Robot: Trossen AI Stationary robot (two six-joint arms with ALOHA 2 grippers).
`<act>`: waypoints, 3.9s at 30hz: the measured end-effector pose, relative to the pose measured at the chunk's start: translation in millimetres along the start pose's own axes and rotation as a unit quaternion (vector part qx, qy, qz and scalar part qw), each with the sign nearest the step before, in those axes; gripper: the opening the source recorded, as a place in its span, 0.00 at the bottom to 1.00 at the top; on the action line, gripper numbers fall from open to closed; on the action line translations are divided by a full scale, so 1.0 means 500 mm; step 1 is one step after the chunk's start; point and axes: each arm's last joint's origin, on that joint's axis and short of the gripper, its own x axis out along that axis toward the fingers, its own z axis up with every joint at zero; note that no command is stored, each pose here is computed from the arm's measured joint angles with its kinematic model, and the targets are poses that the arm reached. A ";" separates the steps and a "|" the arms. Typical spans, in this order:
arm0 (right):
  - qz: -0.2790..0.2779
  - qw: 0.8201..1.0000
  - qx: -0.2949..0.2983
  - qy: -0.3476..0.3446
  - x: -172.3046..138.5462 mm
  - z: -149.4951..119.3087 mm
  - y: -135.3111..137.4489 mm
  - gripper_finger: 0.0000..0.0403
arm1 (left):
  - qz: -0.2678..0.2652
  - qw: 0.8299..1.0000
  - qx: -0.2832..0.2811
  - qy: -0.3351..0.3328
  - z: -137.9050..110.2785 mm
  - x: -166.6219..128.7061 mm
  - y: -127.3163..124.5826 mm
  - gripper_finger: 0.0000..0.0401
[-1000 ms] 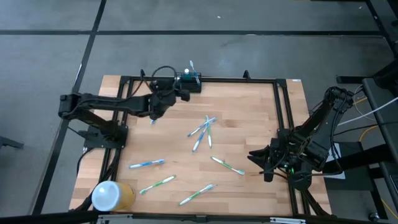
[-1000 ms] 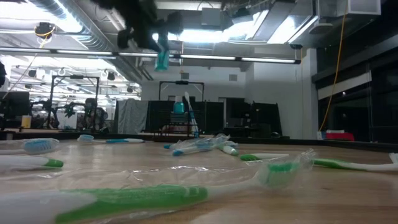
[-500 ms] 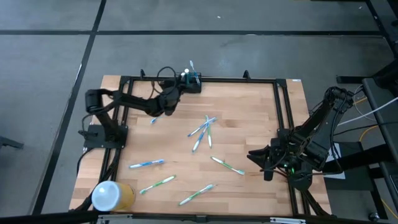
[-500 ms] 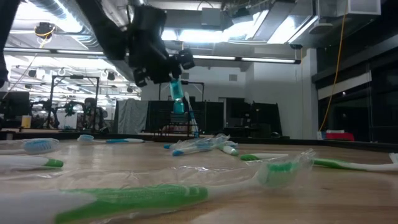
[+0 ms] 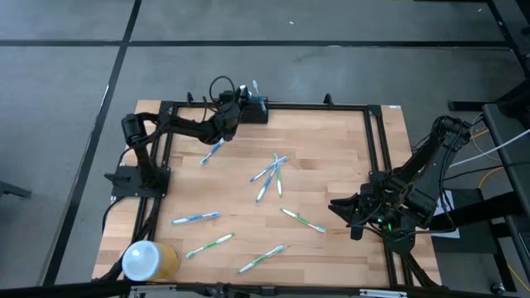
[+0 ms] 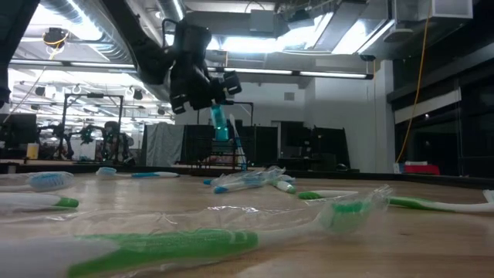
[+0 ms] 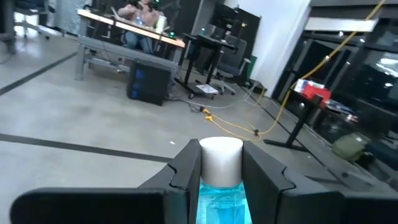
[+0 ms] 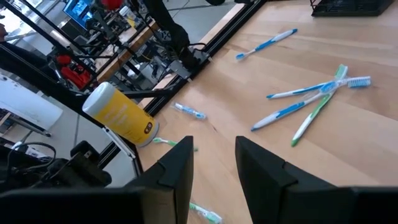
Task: Pick & Place toothbrushing station
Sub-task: Put the mouthwash into the wire organizer, then put the blue toothbrush into the wire organizer
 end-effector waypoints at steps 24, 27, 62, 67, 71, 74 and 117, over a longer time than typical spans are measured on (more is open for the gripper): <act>0.000 1.000 0.015 -0.001 0.000 0.000 0.000 0.30 | 0.009 1.000 0.007 0.003 -0.050 0.007 0.004 0.21; 0.000 1.000 0.015 -0.001 0.000 0.000 0.000 0.30 | 0.009 1.000 0.007 0.003 -0.050 0.007 0.005 0.21; -0.003 1.000 0.003 -0.027 0.000 0.003 0.000 0.30 | -0.030 0.991 0.128 0.013 0.066 -0.056 -0.015 0.20; -0.005 0.999 -0.009 -0.042 0.000 0.005 0.000 0.30 | -0.066 0.968 0.222 0.100 0.126 -0.099 0.025 0.20; -0.011 0.998 -0.020 -0.062 0.004 0.009 -0.001 0.30 | -0.082 0.944 0.267 0.176 0.181 -0.153 0.075 0.20; -0.018 0.997 -0.019 -0.067 0.010 0.013 -0.003 0.30 | -0.078 0.930 0.251 0.259 0.209 -0.199 0.126 0.21; 0.005 0.993 0.033 -0.112 0.015 0.028 0.027 0.30 | 0.064 0.729 0.365 0.576 -0.054 -0.313 0.148 0.57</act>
